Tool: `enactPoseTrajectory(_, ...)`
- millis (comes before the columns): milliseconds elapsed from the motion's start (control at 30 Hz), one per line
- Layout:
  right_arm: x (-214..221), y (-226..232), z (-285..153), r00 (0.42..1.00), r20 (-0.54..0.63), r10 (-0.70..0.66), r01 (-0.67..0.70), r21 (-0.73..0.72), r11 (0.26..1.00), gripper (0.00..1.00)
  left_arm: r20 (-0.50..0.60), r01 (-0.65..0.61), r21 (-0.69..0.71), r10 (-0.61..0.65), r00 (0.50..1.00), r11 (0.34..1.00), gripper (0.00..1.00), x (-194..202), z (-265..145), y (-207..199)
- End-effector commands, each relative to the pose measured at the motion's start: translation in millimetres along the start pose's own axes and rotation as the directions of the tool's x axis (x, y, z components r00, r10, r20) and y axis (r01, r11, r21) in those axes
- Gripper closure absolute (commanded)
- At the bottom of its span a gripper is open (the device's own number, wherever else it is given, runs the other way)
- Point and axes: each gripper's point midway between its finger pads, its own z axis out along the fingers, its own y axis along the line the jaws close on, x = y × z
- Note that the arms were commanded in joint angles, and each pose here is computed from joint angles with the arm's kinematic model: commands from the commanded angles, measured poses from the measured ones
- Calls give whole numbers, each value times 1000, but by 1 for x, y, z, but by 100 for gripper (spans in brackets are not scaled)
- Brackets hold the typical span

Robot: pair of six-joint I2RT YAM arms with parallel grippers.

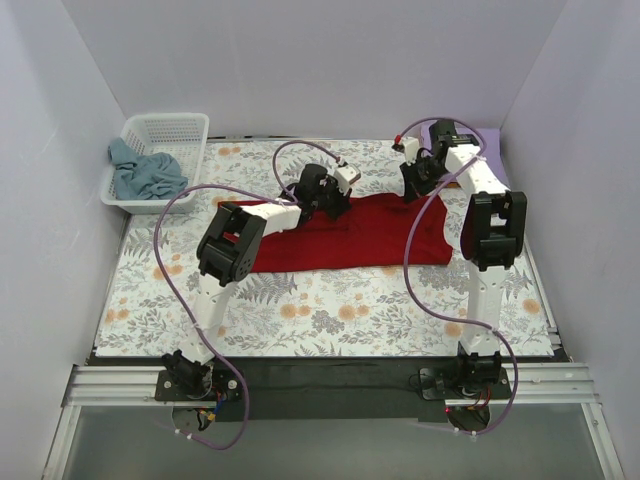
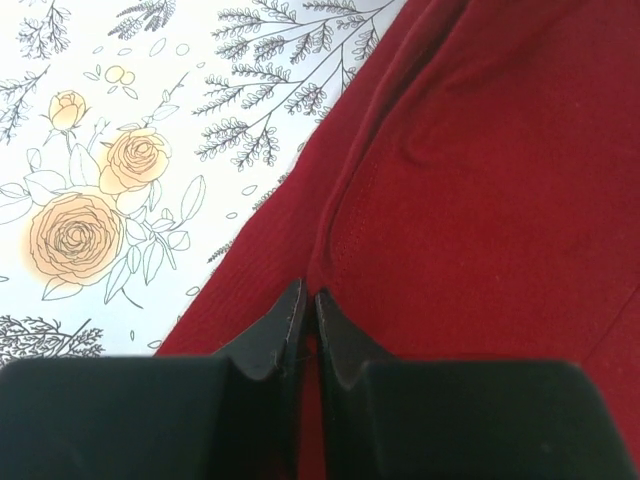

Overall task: Fold and stack the t-shirts
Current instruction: Fold the tshirt

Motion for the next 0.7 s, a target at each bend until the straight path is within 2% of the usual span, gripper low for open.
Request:
enactPoseTrajectory(0,-19,36,-25,997,66,46,-43,-49,998,99,-17,13,18,-13,1000,1000,95,-4,-10,3)
enactPoseTrajectory(267,3,80,-21,987,14,160,-156,-161,975,99,-26,24,32,-23,999,999,91,-2,-14,-1)
enactPoseTrajectory(400,13,93,-18,986,-12,169,-168,-187,968,99,-5,18,26,-18,1000,1000,91,-4,-20,0)
enactPoseTrajectory(500,14,93,-22,987,-12,159,-159,-170,972,99,54,-13,37,11,998,999,91,-20,-36,-5)
enactPoseTrajectory(667,12,84,-35,994,6,112,-110,-110,988,99,155,-132,112,114,981,985,92,-49,-65,-27)
